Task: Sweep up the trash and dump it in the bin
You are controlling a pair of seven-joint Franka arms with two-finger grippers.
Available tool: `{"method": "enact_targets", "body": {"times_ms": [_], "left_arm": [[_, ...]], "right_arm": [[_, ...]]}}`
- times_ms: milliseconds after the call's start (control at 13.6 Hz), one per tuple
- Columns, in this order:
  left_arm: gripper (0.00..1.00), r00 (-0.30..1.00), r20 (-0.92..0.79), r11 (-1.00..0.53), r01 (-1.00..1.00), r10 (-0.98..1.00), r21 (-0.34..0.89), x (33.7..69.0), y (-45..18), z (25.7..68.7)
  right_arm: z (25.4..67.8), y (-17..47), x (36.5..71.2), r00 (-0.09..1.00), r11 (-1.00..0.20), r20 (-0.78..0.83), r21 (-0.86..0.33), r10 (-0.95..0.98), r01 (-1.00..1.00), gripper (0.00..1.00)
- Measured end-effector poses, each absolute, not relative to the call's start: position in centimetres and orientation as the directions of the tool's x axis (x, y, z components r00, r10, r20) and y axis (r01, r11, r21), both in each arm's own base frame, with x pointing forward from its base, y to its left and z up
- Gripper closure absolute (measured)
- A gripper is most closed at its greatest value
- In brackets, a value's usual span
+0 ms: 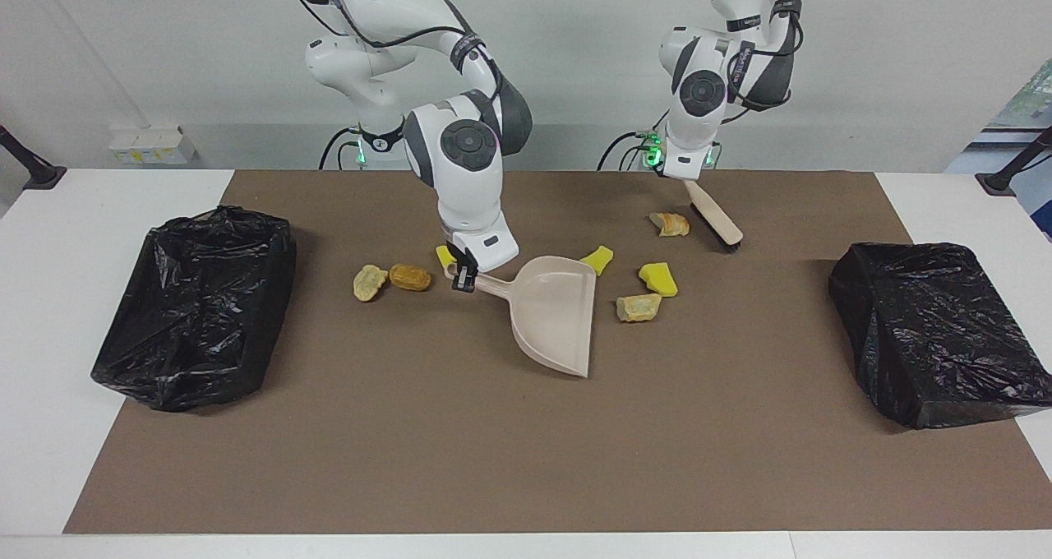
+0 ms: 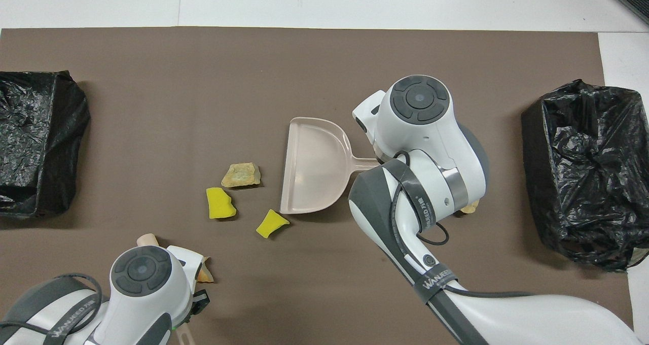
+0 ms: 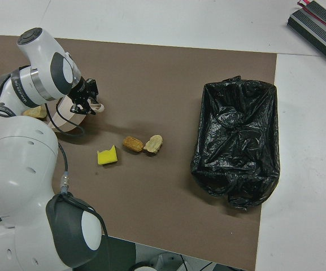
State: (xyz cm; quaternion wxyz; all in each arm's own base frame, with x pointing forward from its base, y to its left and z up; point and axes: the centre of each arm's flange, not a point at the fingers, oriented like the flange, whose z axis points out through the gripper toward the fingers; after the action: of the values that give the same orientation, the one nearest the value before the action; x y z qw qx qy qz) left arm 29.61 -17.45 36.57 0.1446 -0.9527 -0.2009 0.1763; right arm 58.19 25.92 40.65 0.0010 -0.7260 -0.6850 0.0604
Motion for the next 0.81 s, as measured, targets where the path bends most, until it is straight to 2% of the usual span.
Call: {"method": "enact_targets", "body": {"times_ms": [147,367,661,808], "left_arm": [[0.74,0.855,-0.289,-0.888,0.344,0.430,-0.304,29.1,-19.3,36.3],[0.74,0.843,-0.283,-0.887,0.413,0.458,-0.207,30.4,-20.8,35.7],[0.74,0.832,-0.260,-0.872,0.466,0.490,-0.150,35.1,-24.2,35.5],[0.74,0.884,-0.235,-0.915,0.396,0.404,-0.083,36.9,-26.5,35.6]], "right_arm": [[39.9,25.2,57.8,-0.074,0.066,-0.078,-0.103,0.994,0.993,0.68],[39.8,25.6,56.3,-0.177,0.164,-0.140,-0.098,0.974,0.982,0.68],[40.3,26.3,54.5,-0.219,0.205,-0.172,-0.094,0.961,0.974,0.68],[39.9,26.1,53.9,-0.222,0.206,-0.173,-0.103,0.960,0.973,0.68]]}}
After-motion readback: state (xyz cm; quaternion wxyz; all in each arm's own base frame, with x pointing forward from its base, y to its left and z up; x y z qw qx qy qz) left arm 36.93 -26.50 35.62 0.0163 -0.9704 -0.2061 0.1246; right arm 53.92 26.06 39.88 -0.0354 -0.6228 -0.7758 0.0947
